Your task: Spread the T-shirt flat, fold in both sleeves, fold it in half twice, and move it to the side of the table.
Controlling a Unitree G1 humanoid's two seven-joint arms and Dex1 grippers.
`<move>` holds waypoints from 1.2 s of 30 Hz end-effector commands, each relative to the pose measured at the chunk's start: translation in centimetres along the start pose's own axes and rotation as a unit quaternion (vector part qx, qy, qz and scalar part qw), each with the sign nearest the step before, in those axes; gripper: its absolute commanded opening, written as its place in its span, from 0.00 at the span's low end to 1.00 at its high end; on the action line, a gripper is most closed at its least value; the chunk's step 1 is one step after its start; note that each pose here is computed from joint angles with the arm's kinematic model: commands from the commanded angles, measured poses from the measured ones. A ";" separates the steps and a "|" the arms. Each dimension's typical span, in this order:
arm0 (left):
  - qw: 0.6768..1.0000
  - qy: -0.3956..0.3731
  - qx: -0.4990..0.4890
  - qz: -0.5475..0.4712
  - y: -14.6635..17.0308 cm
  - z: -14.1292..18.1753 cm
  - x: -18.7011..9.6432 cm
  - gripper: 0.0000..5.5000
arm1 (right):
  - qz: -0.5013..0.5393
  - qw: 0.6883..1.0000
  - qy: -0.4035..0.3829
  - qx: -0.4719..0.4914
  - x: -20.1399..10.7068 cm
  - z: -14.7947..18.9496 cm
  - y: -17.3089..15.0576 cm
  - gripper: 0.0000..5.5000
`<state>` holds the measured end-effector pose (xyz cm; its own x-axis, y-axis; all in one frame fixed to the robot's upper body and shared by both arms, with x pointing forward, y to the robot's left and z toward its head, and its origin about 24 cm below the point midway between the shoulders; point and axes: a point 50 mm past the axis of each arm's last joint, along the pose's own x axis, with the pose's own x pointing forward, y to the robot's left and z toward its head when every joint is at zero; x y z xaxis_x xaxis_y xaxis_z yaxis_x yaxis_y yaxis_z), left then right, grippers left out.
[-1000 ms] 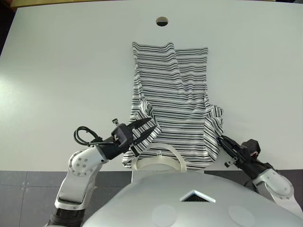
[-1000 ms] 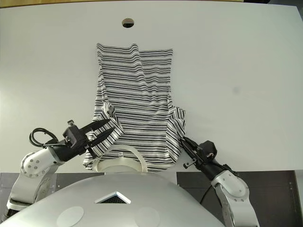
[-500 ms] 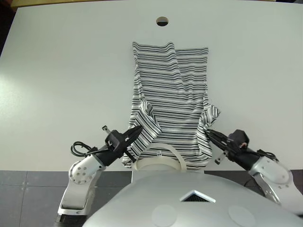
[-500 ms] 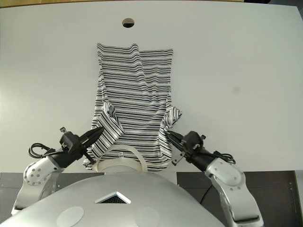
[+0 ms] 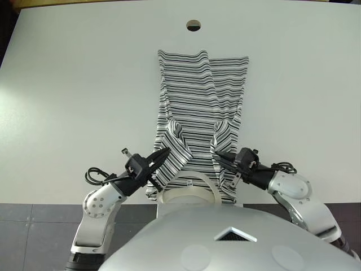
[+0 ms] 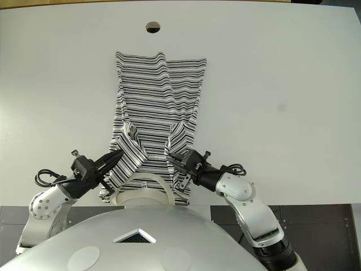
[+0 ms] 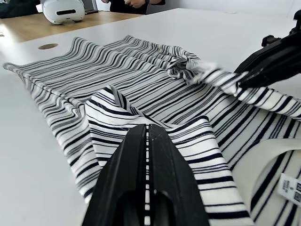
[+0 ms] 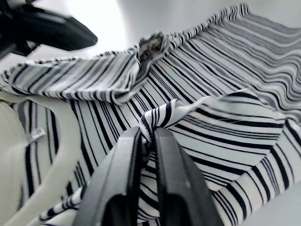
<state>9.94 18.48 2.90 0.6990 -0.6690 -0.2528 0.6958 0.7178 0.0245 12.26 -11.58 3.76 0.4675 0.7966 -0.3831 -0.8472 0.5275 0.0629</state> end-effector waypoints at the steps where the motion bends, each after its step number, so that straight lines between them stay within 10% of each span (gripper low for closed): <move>1: 0.999 -0.001 0.039 -0.003 1.0 0.6 -0.3 0.02 | 0.012 1.000 0.000 0.007 0.4 -0.1 0.2 0.23; 10: 0.973 0.123 0.186 -0.062 4.4 1.9 -4.2 0.14 | 0.009 0.986 -0.050 -0.158 -3.7 2.4 -2.3 0.48; 18: 0.895 0.252 0.300 -0.212 5.5 2.9 -6.1 0.37 | 0.154 0.874 0.186 -0.421 -8.0 -0.8 -5.4 0.48; 36: 0.872 0.163 0.335 -0.317 2.3 1.0 -2.8 0.48 | 0.237 0.862 0.053 -0.445 -4.3 -2.7 0.7 0.48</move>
<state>9.76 21.88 4.98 0.1386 -0.7326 -0.6664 0.9436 -0.1066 0.3135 9.73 -15.37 3.96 0.0709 0.8331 -0.5486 -0.8083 -0.2743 -0.5210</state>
